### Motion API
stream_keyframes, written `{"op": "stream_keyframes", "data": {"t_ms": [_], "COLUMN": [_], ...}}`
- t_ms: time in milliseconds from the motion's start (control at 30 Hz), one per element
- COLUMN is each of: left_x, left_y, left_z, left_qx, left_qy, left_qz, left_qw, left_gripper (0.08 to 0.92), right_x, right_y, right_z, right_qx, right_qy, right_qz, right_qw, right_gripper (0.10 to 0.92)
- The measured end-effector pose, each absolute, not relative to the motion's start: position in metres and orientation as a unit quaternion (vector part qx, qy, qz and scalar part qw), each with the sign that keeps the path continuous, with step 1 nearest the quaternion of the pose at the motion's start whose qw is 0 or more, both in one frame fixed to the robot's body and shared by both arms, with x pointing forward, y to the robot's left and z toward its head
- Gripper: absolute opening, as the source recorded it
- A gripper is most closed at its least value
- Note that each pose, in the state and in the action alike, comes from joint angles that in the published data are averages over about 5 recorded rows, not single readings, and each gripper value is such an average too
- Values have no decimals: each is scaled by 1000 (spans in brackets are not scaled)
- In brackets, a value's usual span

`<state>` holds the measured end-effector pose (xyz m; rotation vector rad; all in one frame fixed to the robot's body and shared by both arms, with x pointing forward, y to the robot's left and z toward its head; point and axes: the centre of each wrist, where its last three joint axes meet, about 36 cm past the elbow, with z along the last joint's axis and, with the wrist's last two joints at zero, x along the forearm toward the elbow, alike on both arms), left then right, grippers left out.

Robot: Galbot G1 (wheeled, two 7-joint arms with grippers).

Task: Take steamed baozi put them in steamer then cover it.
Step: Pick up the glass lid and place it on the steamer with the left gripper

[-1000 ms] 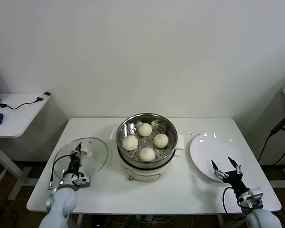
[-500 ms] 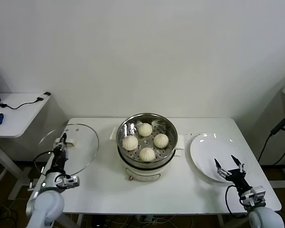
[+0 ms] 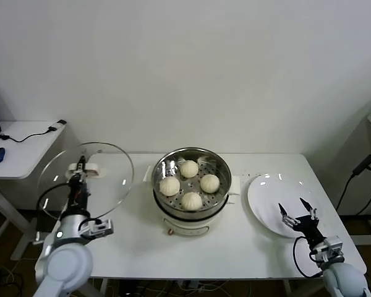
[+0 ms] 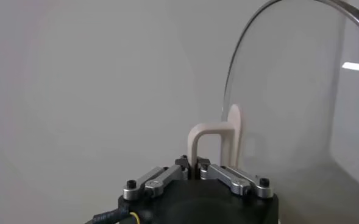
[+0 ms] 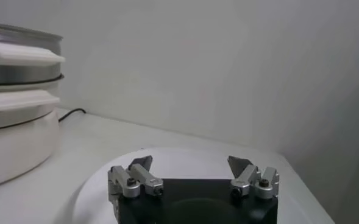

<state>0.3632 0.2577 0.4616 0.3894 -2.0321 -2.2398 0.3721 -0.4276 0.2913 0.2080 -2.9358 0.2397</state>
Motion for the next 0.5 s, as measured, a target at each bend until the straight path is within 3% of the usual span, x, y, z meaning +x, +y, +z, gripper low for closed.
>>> {"op": "stream_keyframes", "data": {"t_ms": [500], "left_x": [396], "left_y": [134], "left_z": [486], "left_qx": [81], "left_qy": [-691], "left_qz": [-718], "left_qw": [22], "left_gripper": [147], "right_x": [381], "right_y": [-432], "right_z": [288], "right_qx": [64], "right_qy": [-990], "right_qz": [86], "right_qw": [92], "right_gripper": [823]}}
